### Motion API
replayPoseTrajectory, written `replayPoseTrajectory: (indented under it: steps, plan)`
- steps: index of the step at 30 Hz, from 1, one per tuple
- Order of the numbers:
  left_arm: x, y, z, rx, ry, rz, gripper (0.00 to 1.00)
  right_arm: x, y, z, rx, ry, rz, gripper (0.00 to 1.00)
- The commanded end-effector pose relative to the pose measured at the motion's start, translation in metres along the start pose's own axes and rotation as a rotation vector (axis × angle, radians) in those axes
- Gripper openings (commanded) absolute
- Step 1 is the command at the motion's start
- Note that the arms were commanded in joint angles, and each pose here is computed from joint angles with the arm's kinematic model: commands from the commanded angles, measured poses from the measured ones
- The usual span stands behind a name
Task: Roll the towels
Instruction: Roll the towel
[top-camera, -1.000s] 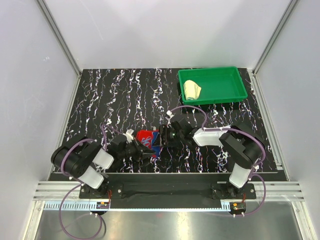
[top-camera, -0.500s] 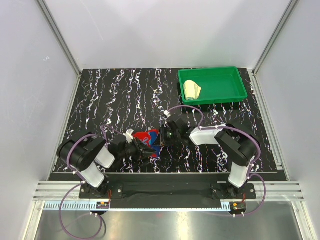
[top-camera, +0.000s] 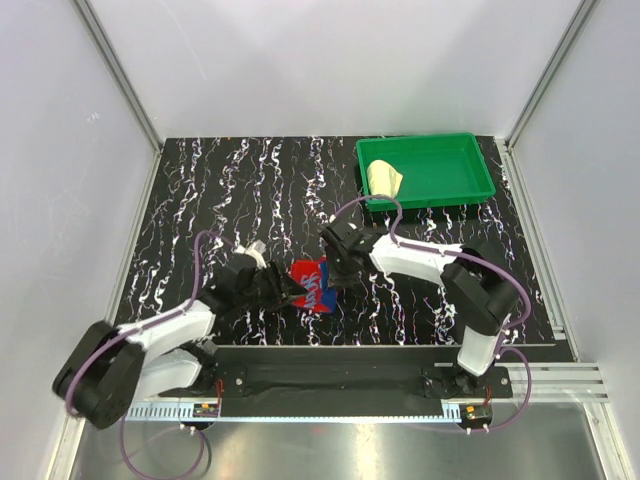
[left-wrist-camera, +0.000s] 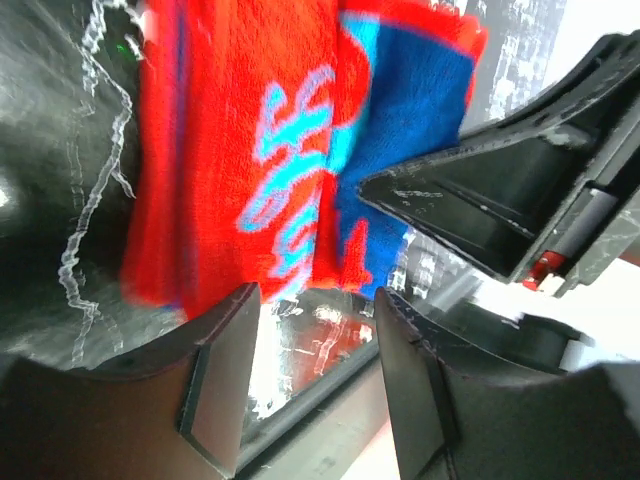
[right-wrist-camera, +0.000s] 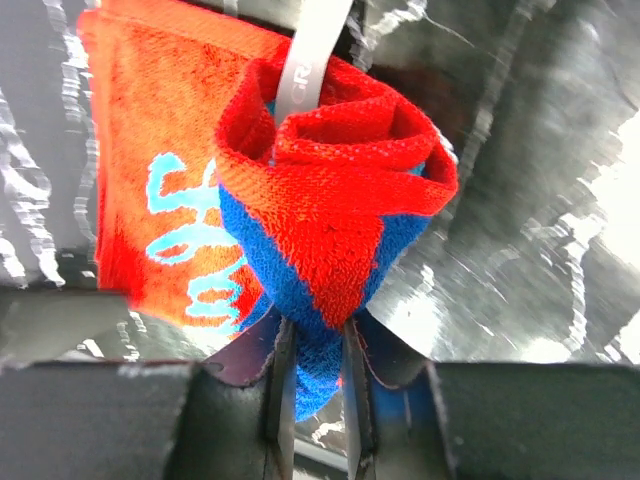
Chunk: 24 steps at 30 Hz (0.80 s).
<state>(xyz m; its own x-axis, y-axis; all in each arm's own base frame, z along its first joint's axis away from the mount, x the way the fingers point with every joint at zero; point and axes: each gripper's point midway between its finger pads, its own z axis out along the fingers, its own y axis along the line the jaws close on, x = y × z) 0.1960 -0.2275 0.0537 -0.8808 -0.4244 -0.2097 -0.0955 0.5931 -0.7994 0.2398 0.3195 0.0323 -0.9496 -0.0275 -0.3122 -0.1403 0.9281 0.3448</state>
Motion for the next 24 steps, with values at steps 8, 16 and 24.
replayPoseTrajectory:
  steps: [8,16,24]
  plan:
    - [-0.01,-0.032,-0.028,-0.277,-0.239,0.587,0.59,0.014,-0.032,-0.022,0.323,0.119,-0.078,0.09]
    - [0.029,-0.077,-0.004,-0.317,-0.307,0.865,0.59,0.014,-0.029,-0.022,0.373,0.182,-0.089,0.11]
    - [0.059,-0.099,0.034,-0.363,-0.303,1.013,0.66,0.016,-0.028,-0.024,0.369,0.199,-0.097,0.1]
